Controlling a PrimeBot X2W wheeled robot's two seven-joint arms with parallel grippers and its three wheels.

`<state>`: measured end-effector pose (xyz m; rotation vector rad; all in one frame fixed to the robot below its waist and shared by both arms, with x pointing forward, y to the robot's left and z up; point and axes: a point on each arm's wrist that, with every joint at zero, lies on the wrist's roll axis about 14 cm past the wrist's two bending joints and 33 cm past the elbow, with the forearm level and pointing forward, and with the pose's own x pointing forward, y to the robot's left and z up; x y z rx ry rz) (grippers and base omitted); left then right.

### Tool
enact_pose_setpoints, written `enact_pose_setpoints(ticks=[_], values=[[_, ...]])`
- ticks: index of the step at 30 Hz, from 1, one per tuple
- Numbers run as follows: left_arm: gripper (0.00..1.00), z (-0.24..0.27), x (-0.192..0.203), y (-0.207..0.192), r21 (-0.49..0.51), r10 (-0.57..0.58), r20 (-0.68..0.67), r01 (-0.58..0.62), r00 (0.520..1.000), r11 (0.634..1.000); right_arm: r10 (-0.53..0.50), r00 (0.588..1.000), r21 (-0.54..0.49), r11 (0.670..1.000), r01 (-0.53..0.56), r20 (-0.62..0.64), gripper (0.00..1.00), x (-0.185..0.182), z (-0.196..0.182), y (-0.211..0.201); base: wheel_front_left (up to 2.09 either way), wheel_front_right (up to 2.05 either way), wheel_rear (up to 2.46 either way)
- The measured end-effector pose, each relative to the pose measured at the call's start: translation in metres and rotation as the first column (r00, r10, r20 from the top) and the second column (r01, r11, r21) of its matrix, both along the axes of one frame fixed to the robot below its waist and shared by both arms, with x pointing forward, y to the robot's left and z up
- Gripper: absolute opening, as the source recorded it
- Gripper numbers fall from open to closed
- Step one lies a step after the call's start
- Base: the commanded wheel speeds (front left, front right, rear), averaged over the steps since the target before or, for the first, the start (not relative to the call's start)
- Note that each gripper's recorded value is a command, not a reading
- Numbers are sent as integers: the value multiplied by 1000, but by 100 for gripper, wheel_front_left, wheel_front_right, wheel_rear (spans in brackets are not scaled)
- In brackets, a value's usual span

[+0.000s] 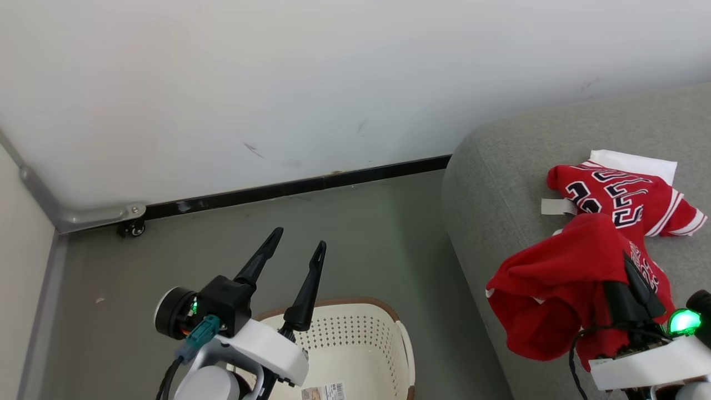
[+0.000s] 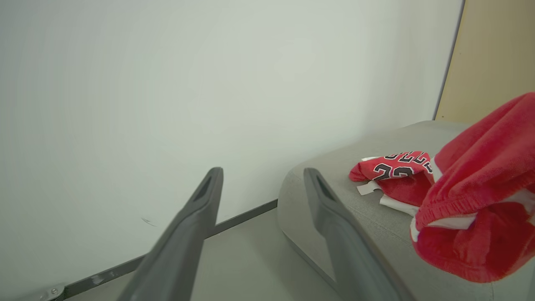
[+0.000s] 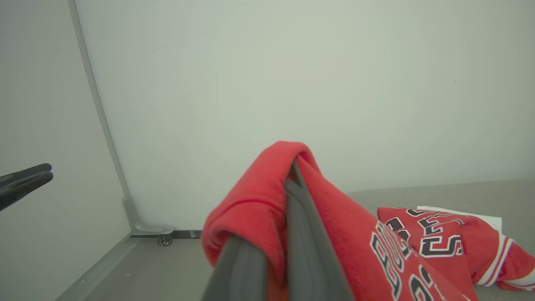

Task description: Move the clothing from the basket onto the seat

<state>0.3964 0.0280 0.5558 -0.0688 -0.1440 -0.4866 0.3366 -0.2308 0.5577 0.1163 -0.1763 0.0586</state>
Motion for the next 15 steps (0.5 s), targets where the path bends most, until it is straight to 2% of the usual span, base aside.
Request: enact_pose_setpoints(ticks=[9,15], values=[[100,6,3,-36,-14,-94,21,94,995,995,-134,991,41,990,135,-25,0,-40,-9,-23,0,0,0],[100,6,6,-50,-15,-125,21,126,992,992,-178,984,57,982,178,-14,0,-56,-4,-29,0,0,0]])
